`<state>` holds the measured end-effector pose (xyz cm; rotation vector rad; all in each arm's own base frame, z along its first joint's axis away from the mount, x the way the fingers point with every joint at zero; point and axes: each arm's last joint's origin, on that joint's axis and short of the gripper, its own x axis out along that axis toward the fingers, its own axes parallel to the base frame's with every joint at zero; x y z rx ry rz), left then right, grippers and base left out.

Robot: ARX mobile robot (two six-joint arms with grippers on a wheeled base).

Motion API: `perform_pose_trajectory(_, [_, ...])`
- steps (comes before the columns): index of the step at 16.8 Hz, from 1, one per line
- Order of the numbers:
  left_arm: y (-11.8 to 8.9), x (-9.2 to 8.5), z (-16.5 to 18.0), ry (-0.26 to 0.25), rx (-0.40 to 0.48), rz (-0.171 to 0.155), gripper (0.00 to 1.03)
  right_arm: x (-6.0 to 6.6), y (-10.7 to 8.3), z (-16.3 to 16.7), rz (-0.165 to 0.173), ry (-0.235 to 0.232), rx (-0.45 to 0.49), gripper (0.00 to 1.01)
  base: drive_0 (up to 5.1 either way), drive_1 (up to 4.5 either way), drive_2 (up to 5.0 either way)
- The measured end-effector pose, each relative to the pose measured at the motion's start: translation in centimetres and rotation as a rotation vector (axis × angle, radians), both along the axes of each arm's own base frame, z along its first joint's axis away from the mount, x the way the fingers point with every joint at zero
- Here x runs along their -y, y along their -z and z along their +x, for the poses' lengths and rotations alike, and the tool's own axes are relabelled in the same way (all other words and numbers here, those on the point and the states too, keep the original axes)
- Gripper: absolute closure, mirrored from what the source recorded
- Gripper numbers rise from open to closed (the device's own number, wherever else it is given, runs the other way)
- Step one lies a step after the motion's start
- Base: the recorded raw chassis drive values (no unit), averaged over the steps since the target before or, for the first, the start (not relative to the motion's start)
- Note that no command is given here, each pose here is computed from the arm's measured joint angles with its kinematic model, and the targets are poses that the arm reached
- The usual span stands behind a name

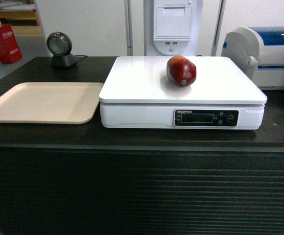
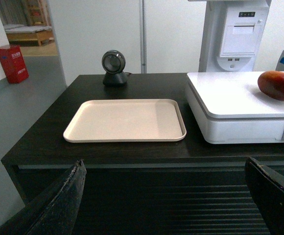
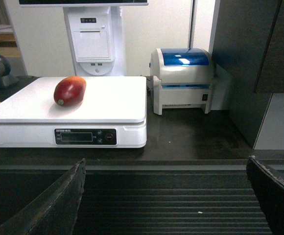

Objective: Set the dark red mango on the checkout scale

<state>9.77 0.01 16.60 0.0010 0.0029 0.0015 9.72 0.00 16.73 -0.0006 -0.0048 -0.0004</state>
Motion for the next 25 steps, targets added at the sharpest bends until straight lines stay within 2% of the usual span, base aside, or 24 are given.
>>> perform_pose_trajectory(25, [0.00, 0.00, 0.00, 0.000, 0.000, -0.001, 0.05, 0.00, -0.01, 0.00, 0.002, 0.001, 0.001, 0.03, 0.0, 0.00, 0.0])
